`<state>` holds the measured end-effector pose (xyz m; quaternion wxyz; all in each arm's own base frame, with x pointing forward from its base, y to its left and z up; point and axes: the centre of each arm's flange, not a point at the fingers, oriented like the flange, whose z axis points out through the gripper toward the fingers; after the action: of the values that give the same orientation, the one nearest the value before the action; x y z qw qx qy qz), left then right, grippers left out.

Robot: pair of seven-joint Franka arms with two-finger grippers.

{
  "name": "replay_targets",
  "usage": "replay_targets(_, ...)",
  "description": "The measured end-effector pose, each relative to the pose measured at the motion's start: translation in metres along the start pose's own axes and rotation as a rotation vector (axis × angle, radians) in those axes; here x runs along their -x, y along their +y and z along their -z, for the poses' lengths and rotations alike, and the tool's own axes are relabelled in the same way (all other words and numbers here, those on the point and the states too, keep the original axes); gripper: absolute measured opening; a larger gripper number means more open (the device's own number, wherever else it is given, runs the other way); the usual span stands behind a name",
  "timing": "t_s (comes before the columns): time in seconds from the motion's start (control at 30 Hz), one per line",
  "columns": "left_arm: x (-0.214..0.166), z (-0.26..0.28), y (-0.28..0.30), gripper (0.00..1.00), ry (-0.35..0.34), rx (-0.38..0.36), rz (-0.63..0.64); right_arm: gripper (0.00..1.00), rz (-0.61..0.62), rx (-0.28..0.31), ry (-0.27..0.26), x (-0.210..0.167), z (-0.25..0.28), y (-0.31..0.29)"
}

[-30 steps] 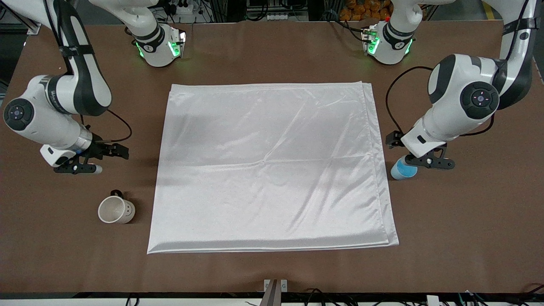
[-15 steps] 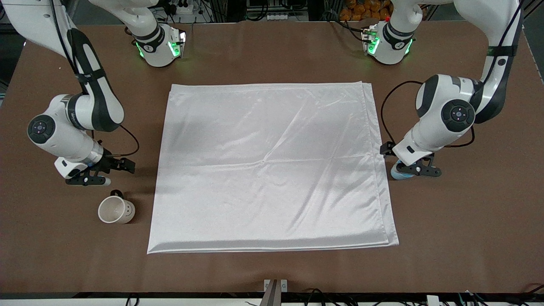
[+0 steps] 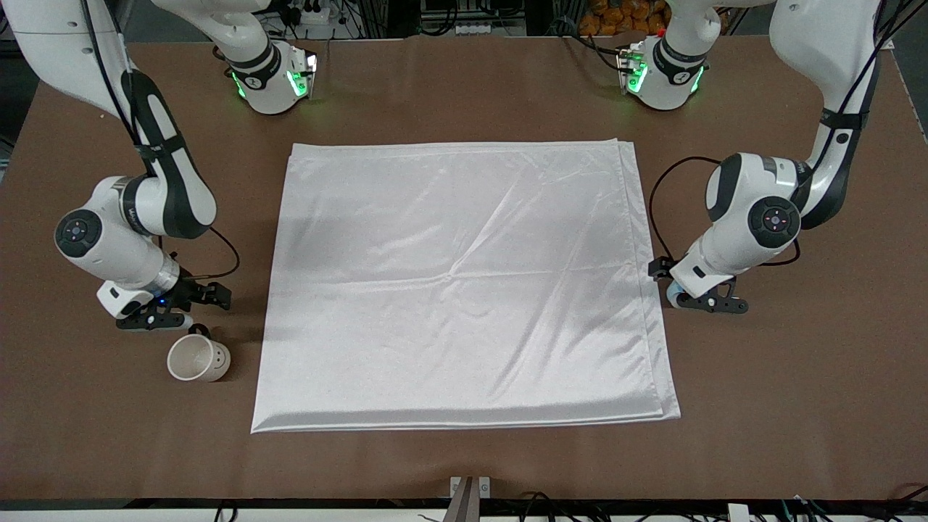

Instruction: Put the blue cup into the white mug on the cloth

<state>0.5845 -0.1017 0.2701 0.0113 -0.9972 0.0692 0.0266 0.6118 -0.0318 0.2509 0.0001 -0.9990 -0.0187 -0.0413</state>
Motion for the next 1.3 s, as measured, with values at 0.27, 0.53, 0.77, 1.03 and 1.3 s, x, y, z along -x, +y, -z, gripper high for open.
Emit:
replay_targets(0.27,-0.002,-0.022,-0.005,1.00,-0.012,0.006,0.009,0.89,0.032,0.010,0.036,-0.006,-0.023,0.012)
replay_targets(0.53,-0.002,-0.034,-0.007,1.00,-0.023,0.009,0.012,0.69,0.050,0.015,0.048,-0.013,-0.038,0.021)
replay_targets(0.77,-0.002,-0.042,-0.009,0.99,-0.026,0.011,0.017,0.28,0.049,0.017,0.062,-0.021,-0.036,0.022)
replay_targets(1.03,-0.002,-0.047,-0.013,0.70,-0.027,0.013,0.024,0.19,0.047,0.019,0.071,-0.029,-0.036,0.025)
replay_targets(1.3,-0.003,-0.049,-0.013,0.30,-0.027,0.014,0.024,0.19,0.050,0.018,0.078,-0.037,-0.034,0.024)
